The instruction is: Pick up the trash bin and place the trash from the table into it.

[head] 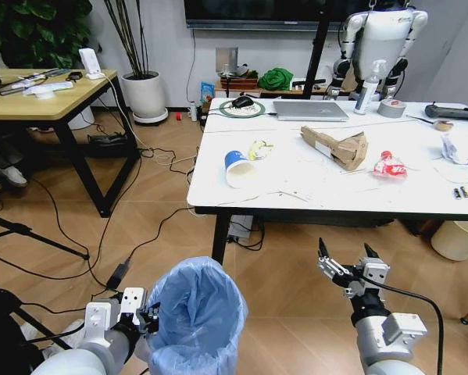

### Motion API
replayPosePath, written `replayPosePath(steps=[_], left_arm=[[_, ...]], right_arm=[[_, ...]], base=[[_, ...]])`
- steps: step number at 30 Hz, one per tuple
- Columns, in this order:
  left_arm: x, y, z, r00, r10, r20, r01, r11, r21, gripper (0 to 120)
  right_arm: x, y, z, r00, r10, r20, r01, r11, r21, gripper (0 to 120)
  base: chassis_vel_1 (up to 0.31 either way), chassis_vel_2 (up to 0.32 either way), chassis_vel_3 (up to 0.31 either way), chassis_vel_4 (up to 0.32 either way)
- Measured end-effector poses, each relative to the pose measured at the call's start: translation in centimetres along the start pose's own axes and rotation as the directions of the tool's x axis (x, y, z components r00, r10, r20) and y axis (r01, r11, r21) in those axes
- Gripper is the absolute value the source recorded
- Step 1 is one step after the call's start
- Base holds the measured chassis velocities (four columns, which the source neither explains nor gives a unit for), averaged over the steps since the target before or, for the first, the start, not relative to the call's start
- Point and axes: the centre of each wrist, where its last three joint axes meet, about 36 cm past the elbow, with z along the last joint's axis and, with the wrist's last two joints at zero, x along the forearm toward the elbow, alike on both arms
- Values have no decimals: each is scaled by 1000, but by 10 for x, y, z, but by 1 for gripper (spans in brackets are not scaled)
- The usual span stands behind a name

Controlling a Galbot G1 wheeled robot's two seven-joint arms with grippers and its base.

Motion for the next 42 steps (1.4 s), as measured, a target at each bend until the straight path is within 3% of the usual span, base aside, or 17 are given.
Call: replayPosePath(steps=[42], left_arm=[[0,0,2,1000,-1,-7,1,1000,2,0]], right_arm=[[6,0,-9,1000,7,10,-7,1000,3,100]], base=[[0,0,0,0]])
